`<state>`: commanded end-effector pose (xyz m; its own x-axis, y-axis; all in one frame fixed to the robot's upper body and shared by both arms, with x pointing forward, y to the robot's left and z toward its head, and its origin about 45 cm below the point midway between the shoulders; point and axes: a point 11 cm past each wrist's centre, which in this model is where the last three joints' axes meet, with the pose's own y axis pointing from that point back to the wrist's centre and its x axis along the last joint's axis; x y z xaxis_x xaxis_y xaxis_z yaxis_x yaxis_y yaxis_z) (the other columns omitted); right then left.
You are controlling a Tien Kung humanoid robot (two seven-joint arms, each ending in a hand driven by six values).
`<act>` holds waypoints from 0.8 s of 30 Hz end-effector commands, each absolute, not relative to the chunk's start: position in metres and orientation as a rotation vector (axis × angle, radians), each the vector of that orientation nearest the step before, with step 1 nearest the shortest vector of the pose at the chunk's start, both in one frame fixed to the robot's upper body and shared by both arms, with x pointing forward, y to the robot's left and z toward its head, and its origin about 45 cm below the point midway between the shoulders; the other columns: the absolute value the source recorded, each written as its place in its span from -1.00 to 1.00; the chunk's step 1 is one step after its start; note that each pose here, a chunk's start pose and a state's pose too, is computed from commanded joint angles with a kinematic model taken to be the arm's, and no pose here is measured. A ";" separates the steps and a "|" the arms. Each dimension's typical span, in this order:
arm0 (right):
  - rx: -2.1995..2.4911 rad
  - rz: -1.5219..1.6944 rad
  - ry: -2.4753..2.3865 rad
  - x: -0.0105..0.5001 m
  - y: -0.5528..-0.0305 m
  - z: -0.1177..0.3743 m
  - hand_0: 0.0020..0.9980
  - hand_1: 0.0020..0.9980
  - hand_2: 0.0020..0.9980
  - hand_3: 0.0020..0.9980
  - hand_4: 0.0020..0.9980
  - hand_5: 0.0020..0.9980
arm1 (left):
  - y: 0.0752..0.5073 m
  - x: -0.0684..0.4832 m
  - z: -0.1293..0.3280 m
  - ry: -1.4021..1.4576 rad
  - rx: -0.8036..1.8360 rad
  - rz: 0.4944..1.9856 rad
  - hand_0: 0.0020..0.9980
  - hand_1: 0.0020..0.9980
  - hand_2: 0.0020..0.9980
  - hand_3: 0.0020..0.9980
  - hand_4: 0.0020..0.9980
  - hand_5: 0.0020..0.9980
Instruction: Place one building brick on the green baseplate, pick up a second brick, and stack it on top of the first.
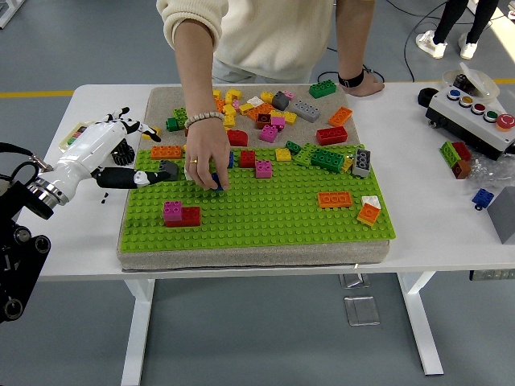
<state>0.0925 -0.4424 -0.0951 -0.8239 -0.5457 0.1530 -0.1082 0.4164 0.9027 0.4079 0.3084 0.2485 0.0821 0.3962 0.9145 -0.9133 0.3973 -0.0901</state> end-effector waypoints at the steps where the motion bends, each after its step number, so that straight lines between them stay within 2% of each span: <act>1: 0.556 -1.388 -2.250 0.093 -0.442 -0.095 0.48 0.32 0.42 0.19 0.84 0.01 | 0.308 0.408 0.249 -1.075 0.604 1.072 0.93 0.54 0.49 0.28 1.00 0.20; 24: 0.561 -1.387 -2.237 0.092 -0.441 -0.096 0.48 0.32 0.42 0.19 0.83 0.00 | 0.308 0.406 0.246 -1.073 0.609 1.068 0.93 0.54 0.48 0.28 1.00 0.20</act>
<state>0.0920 -0.4412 -0.0957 -0.8178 -0.5535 0.1573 -0.1053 0.4126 0.9048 0.4060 0.3081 0.2457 0.0872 0.3926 0.9156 -0.9137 0.3978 -0.0835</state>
